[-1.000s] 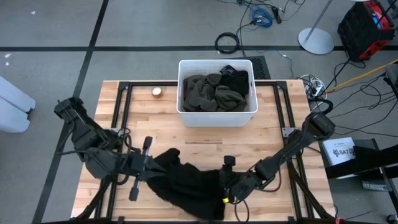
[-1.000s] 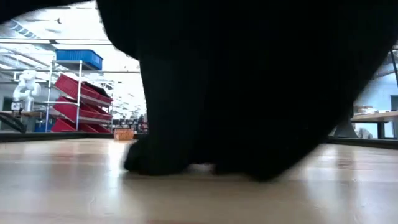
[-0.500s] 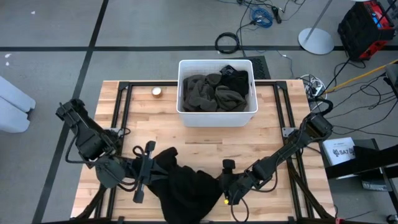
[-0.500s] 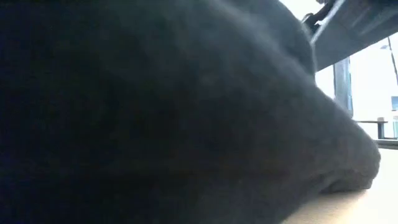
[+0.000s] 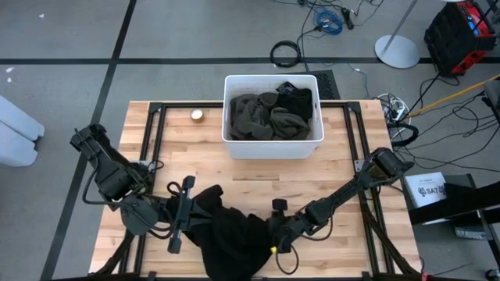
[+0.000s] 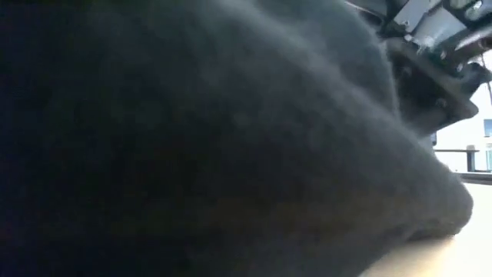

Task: Fold laundry
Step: Fold the black shirt

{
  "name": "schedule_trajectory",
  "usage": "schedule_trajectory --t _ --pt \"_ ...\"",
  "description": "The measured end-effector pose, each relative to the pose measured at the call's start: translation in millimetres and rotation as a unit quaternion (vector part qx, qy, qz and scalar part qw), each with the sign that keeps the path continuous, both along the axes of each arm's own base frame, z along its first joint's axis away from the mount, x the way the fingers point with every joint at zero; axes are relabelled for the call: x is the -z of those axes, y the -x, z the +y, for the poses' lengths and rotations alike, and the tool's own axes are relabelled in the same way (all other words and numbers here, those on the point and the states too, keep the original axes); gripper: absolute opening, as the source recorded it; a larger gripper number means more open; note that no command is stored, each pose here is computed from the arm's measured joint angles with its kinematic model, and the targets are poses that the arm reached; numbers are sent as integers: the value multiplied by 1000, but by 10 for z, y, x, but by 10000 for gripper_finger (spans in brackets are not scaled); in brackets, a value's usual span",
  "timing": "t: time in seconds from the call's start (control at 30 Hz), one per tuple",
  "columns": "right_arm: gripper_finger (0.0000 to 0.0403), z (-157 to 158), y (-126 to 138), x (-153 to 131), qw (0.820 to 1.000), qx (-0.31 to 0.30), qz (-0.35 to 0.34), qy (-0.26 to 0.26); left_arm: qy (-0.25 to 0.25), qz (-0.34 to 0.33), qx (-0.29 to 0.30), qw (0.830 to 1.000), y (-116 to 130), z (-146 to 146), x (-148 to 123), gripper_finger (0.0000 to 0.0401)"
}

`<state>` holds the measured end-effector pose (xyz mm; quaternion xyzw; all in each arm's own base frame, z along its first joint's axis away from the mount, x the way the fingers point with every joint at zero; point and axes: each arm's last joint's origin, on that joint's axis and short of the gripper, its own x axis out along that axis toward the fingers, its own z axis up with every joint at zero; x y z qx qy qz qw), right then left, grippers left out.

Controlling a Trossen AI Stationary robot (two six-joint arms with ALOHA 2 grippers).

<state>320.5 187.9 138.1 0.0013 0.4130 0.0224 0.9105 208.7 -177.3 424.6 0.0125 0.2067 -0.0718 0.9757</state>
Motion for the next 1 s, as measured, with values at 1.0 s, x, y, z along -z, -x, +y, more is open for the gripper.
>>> schedule_trajectory --t 1.0 --pt "0 -510 841 -3310 906 158 -211 330 -156 -31 -141 977 8 197 -40 22"
